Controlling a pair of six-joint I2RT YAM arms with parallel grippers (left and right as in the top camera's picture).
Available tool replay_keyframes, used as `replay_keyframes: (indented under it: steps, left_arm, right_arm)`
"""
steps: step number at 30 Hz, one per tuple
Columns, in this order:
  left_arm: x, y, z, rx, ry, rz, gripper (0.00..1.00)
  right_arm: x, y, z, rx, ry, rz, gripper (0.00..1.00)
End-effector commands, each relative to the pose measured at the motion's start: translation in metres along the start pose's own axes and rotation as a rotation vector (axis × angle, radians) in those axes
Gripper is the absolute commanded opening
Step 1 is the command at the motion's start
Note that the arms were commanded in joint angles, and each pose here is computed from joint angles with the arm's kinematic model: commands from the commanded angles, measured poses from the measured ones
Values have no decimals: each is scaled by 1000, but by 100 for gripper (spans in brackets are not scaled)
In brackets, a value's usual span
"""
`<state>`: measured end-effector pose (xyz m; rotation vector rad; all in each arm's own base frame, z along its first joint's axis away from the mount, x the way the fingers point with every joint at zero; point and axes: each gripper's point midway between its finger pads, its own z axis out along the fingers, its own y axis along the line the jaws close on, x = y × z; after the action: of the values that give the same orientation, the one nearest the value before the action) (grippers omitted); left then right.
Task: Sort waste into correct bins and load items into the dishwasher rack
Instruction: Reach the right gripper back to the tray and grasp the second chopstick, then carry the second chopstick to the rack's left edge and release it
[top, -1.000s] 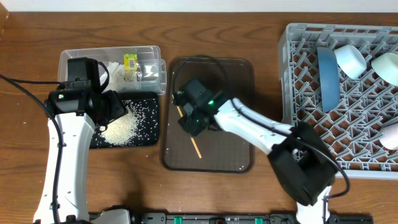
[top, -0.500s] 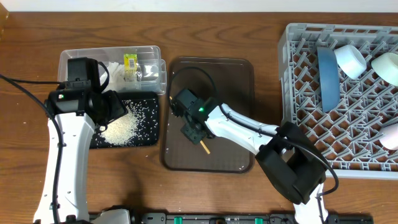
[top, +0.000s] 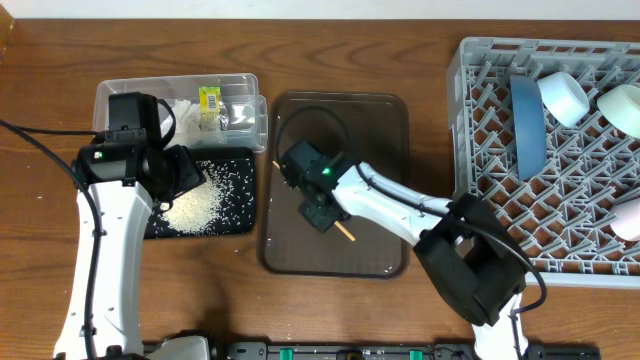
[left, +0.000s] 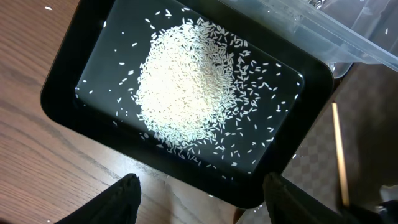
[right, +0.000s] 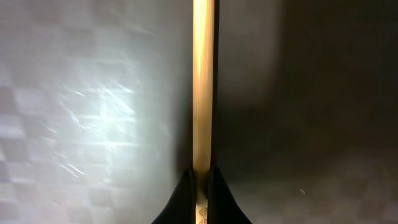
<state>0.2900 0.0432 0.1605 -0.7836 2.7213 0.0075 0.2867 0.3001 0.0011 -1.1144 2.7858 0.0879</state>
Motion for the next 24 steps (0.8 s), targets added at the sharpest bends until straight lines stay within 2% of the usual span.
replay_keyframes:
  steps: [1,7,12,18,24]
  left_arm:
    - [0,3,0,-10,1,-6,66]
    - [0,3,0,-10,1,-6,66]
    - [0,3,0,-10,1,-6,66]
    - [0,3,0,-10,1,-6,66]
    - [0,3,0,-10,1,-6,67]
  right_arm:
    - [12,-24,8,16,53,84,1]
    - [-2,-71,-44,37,-71,198,1]
    - [0,-132,-104,135,-196,323,1]
    - [43,-201,-145,277,-192,488,1]
    - [97,-245,-146,314,-78,637,1]
